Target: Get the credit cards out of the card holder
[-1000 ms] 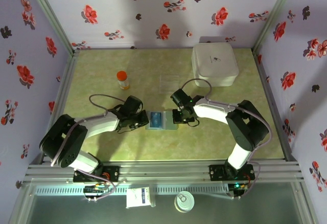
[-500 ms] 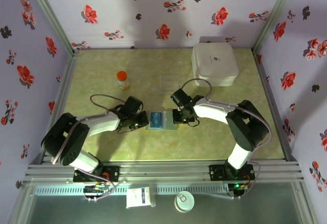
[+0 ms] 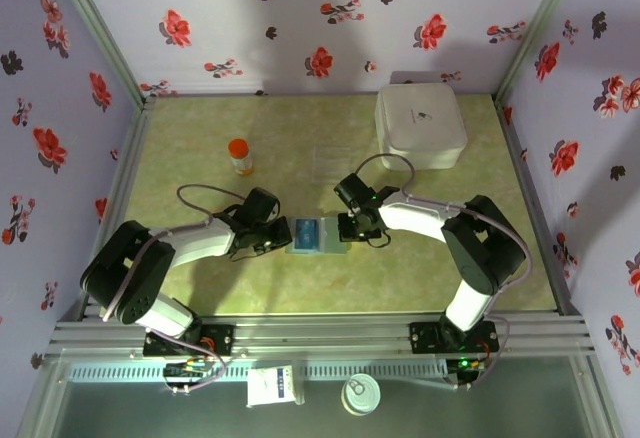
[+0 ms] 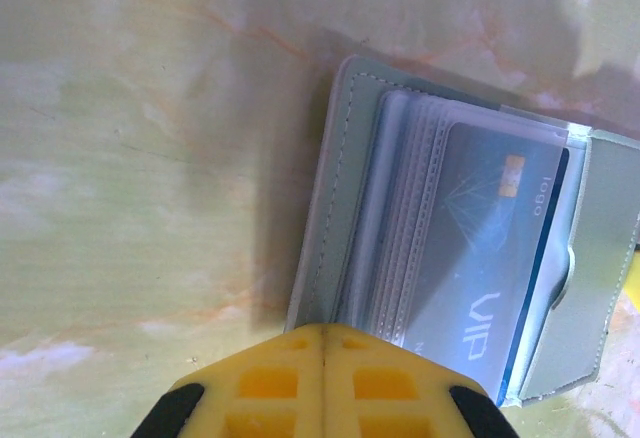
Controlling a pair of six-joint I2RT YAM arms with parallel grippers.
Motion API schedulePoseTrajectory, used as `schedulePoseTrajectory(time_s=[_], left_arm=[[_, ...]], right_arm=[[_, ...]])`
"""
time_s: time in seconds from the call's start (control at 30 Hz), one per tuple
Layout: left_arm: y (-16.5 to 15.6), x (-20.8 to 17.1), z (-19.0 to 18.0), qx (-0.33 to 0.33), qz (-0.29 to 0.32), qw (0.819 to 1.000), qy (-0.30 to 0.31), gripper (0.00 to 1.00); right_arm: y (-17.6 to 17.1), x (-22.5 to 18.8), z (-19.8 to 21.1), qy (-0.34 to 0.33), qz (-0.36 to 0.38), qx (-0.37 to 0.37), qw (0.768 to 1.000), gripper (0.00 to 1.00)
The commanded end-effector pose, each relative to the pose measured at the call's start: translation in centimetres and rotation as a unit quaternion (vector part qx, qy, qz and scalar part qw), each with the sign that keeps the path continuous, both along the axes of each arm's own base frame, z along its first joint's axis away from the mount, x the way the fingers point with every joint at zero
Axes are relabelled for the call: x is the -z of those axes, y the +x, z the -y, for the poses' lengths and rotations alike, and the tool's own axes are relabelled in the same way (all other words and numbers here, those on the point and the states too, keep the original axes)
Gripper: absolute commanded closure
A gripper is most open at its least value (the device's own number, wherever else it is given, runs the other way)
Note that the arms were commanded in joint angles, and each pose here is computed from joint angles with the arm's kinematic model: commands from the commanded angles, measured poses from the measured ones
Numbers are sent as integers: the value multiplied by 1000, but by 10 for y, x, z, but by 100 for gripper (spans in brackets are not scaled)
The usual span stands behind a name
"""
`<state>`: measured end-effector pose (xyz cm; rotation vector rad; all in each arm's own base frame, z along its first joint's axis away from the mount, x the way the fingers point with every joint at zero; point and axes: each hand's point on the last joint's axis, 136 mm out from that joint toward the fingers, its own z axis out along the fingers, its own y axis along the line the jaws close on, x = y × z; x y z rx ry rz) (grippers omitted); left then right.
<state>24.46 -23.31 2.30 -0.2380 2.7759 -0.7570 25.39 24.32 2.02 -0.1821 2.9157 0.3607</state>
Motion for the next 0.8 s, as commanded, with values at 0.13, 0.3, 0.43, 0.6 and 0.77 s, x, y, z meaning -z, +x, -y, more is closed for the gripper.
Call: schedulePoseTrajectory(time_s=[0.13, 0.3, 0.43, 0.6, 0.77], left_arm=[[-12, 26, -16, -1, -49, 998, 35, 97], [-17, 28, -25, -5, -54, 997, 52, 97], [-19, 33, -28, -6, -60, 997, 54, 97], [-19, 37, -27, -7, -66, 997, 48, 98], [-19, 36, -27, -9, -66, 997, 44, 98]], right_arm=[[-4, 10, 15, -32, -14, 14, 999, 91], [-8, 9, 44, -90, -7, 28, 996, 75], [-9, 10, 62, -131, -8, 34, 991, 65], [-12, 11, 75, -159, -14, 37, 986, 62], [-13, 10, 78, -166, -16, 36, 985, 60]])
